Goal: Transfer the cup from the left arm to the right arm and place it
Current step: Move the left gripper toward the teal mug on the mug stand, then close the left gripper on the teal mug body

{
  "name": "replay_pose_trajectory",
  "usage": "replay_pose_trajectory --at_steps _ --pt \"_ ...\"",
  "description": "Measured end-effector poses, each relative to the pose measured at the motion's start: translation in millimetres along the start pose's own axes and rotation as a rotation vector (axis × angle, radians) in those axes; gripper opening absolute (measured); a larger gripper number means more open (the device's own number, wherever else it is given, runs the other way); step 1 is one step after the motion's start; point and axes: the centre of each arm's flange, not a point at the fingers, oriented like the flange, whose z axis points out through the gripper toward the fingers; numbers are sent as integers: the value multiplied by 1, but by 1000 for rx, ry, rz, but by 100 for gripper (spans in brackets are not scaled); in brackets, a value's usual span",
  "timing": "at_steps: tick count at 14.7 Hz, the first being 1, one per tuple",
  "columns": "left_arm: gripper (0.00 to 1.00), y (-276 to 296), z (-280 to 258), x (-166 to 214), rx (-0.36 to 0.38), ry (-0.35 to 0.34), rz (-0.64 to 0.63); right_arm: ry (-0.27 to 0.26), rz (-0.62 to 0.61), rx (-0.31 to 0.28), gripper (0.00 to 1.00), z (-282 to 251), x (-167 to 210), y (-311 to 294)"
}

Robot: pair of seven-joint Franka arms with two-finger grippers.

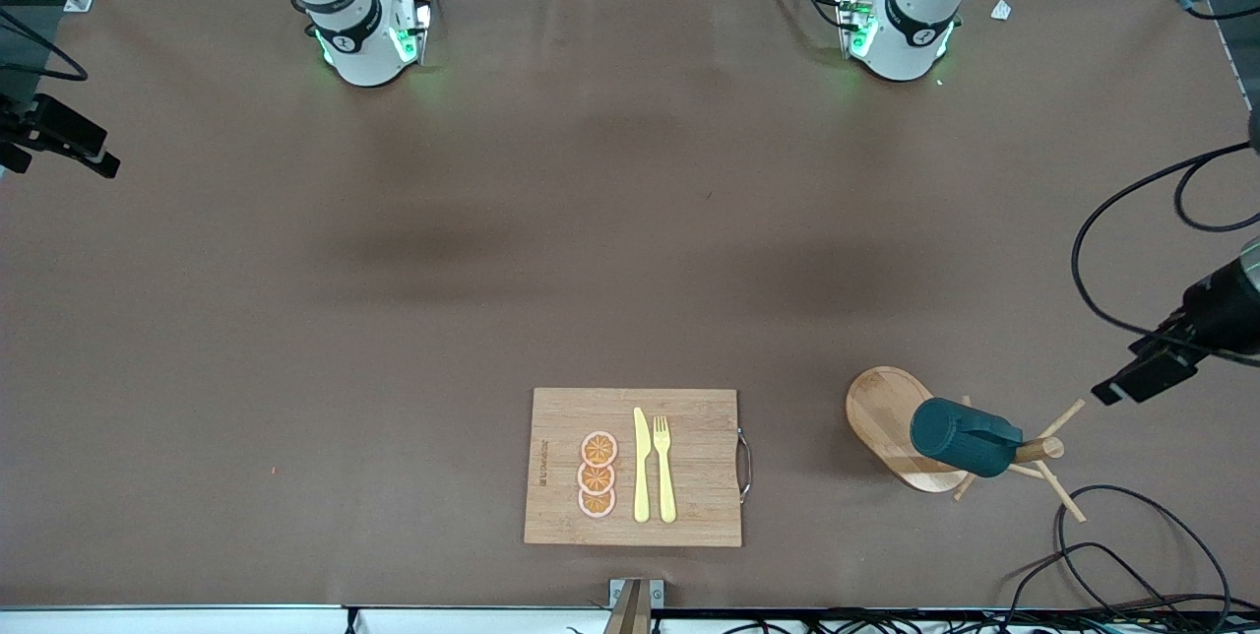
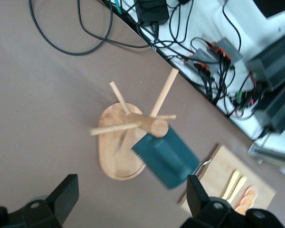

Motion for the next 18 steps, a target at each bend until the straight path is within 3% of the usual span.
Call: replay_pose_trajectory --at_steps 5,11,13,14,18 --pt "100 27 53 -15 -31 -20 -230 0 0 0 100 0 0 0" --pt "98 28 86 -17 -12 -45 -279 0 0 0 100 0 0 0" --pt "95 26 94 -17 -5 -53 -287 0 0 0 100 0 0 0" --pt "87 25 97 -16 -1 -56 -289 0 0 0 100 0 0 0" --pt "76 24 103 -16 4 -62 -297 0 0 0 100 0 0 0"
